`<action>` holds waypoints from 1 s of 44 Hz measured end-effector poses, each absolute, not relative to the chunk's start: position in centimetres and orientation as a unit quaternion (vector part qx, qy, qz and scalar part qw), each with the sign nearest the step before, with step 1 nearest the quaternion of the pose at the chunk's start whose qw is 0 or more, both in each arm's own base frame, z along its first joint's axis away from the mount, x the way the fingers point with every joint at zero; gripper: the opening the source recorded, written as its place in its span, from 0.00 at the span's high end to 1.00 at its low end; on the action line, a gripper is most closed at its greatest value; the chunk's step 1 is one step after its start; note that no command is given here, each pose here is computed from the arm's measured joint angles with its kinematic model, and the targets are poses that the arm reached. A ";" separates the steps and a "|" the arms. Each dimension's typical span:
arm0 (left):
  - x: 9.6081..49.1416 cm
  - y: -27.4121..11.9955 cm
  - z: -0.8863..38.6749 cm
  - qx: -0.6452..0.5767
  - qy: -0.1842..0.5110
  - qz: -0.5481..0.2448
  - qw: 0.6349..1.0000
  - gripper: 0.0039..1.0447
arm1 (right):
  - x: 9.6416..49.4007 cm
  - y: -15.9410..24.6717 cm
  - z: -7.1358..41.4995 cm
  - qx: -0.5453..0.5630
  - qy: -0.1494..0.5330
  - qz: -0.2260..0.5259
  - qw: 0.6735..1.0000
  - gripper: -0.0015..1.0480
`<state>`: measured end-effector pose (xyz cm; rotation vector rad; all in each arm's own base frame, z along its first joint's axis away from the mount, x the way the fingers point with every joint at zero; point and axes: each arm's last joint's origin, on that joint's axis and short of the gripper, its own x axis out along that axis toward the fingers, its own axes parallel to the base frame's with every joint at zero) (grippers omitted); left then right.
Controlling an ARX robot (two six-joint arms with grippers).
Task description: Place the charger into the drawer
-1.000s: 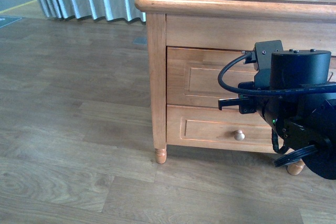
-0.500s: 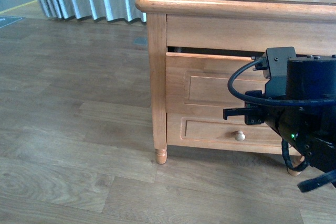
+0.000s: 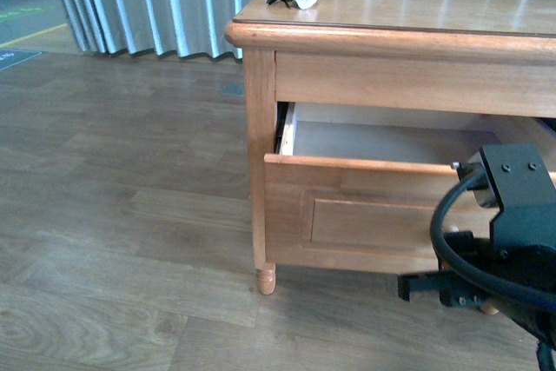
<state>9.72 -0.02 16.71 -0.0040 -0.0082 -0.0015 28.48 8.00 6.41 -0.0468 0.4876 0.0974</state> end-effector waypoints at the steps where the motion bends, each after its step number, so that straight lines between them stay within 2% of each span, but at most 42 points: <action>1: 9.7 0.0 16.7 -0.002 -0.004 -0.001 1.000 0.06 | 28.3 8.0 6.4 -0.023 0.243 0.050 0.969 0.78; 10: 9.7 0.0 16.7 -0.002 -0.004 -0.001 1.000 0.06 | 25.1 7.5 6.7 -0.023 0.259 0.080 0.962 0.78; 18: 9.7 0.0 16.7 -0.002 -0.004 -0.001 1.000 0.06 | 24.1 7.3 7.1 -0.024 0.264 0.097 0.959 0.78; 26: 9.7 0.0 16.7 -0.002 -0.004 -0.001 1.000 0.06 | 23.0 7.4 9.1 -0.019 0.237 0.112 0.965 0.44; 38: 9.7 0.0 16.7 -0.002 -0.004 -0.001 1.000 0.06 | 20.2 6.4 12.3 -0.014 0.228 0.118 0.966 0.07; 44: 9.7 0.0 16.7 -0.002 -0.004 -0.001 1.000 0.06 | 17.9 5.0 15.1 -0.004 0.201 0.100 0.974 0.08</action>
